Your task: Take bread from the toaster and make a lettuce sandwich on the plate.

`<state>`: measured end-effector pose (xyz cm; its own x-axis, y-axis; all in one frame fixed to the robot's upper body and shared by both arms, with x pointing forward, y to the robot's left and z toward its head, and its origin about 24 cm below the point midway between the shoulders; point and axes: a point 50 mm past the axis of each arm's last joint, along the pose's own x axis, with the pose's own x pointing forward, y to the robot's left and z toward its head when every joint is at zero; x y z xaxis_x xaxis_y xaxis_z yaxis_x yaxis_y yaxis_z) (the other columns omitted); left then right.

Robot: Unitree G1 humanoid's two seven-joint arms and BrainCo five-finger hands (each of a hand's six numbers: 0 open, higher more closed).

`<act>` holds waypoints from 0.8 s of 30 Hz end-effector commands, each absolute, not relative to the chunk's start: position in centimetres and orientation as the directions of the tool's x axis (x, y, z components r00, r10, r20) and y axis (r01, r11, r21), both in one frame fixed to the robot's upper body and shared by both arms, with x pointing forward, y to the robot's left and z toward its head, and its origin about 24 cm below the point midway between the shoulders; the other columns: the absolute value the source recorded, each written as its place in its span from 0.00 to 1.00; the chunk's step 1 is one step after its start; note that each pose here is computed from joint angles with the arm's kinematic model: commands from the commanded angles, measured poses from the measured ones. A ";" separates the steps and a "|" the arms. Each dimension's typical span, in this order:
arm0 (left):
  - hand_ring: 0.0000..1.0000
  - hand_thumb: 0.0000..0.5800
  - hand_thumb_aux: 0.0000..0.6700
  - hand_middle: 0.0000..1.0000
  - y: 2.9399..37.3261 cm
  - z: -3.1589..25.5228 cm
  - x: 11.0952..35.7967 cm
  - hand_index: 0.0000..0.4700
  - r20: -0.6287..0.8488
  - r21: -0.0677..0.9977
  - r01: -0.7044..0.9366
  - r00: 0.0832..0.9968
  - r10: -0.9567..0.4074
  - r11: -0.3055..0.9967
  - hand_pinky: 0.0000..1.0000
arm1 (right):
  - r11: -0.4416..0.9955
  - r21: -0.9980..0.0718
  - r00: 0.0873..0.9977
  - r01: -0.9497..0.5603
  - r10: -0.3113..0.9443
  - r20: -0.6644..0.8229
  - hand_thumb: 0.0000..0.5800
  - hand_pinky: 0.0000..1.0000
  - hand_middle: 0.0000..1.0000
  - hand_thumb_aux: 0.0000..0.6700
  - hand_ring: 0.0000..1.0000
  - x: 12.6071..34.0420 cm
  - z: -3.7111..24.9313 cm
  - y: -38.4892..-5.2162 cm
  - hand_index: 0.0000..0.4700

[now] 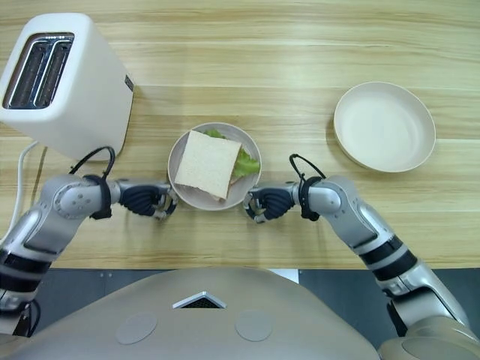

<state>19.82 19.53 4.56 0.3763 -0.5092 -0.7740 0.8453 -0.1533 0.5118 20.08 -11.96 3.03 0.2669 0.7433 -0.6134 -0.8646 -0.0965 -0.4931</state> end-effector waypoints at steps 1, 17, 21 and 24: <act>1.00 1.00 1.00 1.00 19.4 3.1 21.4 1.00 -0.780 0.533 0.833 0.416 -0.468 -0.148 1.00 | -0.027 -0.555 0.382 -0.831 0.698 -0.606 1.00 1.00 1.00 1.00 1.00 23.6 2.6 -12.1 1.00; 0.00 0.00 0.00 0.00 14.2 9.8 36.9 0.00 0.152 0.879 0.042 0.920 -0.361 0.476 0.00 | 0.286 -0.953 0.960 -0.099 0.280 -0.016 1.00 0.51 0.51 1.00 0.51 38.5 7.6 -12.5 1.00; 0.00 0.00 0.00 0.00 16.5 12.1 33.5 0.00 0.370 0.719 -0.037 0.866 -0.337 0.694 0.00 | 0.261 -0.964 0.973 0.053 0.205 0.109 0.00 0.00 0.00 0.00 0.00 38.2 8.5 -15.9 0.00; 0.00 0.00 0.00 0.00 18.5 15.1 30.9 0.00 0.559 0.482 -0.127 0.806 -0.192 0.867 0.00 | 0.468 -0.861 0.944 0.198 0.146 0.296 0.00 0.00 0.00 0.00 0.00 36.5 10.7 -18.5 0.00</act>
<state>32.62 16.82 12.94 0.8497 -0.2859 0.4430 -0.0686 0.7731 0.6306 37.88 -16.22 9.45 0.9605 0.2018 0.1914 0.1177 0.3285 -0.9371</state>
